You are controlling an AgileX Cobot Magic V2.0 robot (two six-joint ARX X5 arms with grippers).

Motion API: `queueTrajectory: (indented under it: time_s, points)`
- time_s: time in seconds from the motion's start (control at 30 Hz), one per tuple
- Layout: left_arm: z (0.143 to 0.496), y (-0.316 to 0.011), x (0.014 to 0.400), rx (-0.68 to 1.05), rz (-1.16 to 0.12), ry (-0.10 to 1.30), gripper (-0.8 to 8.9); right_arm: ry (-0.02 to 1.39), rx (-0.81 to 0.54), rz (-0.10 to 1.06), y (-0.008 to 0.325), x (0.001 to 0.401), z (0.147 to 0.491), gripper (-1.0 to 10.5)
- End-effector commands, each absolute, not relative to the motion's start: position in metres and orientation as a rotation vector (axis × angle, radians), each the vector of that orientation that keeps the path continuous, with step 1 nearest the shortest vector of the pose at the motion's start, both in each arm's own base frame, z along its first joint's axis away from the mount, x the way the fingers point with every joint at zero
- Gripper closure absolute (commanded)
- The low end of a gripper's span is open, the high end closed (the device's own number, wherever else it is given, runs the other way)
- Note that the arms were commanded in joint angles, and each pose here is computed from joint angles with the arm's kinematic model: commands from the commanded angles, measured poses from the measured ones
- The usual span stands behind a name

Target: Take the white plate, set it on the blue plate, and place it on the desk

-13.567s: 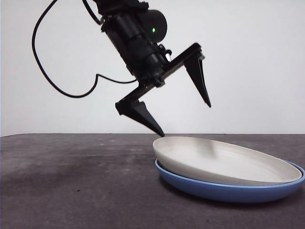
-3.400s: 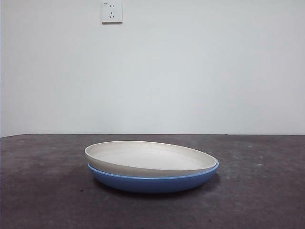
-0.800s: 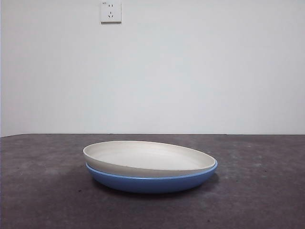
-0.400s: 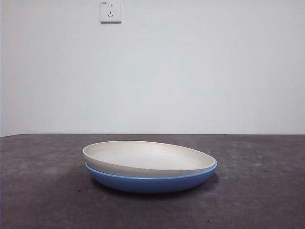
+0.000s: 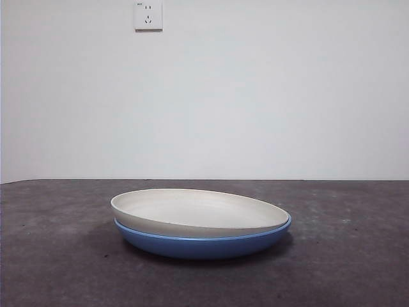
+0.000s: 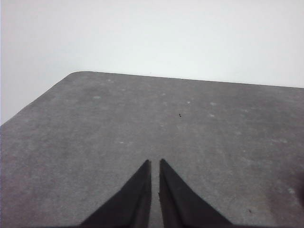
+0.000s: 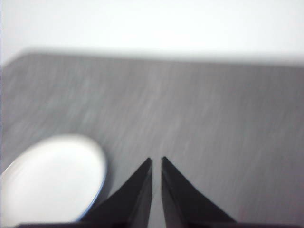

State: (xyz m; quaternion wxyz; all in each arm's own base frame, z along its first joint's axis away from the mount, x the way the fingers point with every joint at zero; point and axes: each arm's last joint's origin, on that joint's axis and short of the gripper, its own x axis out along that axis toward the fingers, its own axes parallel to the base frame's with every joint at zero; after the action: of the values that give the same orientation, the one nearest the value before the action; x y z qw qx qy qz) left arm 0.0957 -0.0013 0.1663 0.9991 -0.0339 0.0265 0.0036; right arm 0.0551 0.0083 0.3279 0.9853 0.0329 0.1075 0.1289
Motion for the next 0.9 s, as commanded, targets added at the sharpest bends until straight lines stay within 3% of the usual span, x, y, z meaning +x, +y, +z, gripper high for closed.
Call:
queueTrajectory:
  time_s: [0.03,0.2,0.5,0.7,0.9]
  points:
    - [0.160,-0.001,0.097,-0.067,0.008,0.066,7.85,0.073,-0.005,0.241,0.007,0.070,0.299,9.2]
    - [0.160,-0.001,0.097,-0.067,0.008,0.065,7.85,0.019,-0.024,0.153,0.004,0.086,0.233,9.2]
    - [0.160,-0.001,0.097,-0.067,0.008,0.065,7.85,0.065,-0.027,-0.099,-0.006,0.092,0.176,9.2]
    - [0.160,-0.001,0.097,-0.067,0.008,0.066,7.85,0.141,-0.026,-0.100,-0.007,0.096,0.153,9.2]
    - [0.160,-0.001,0.097,-0.067,0.008,0.066,7.85,0.170,-0.034,-0.104,-0.007,0.096,0.150,9.2]
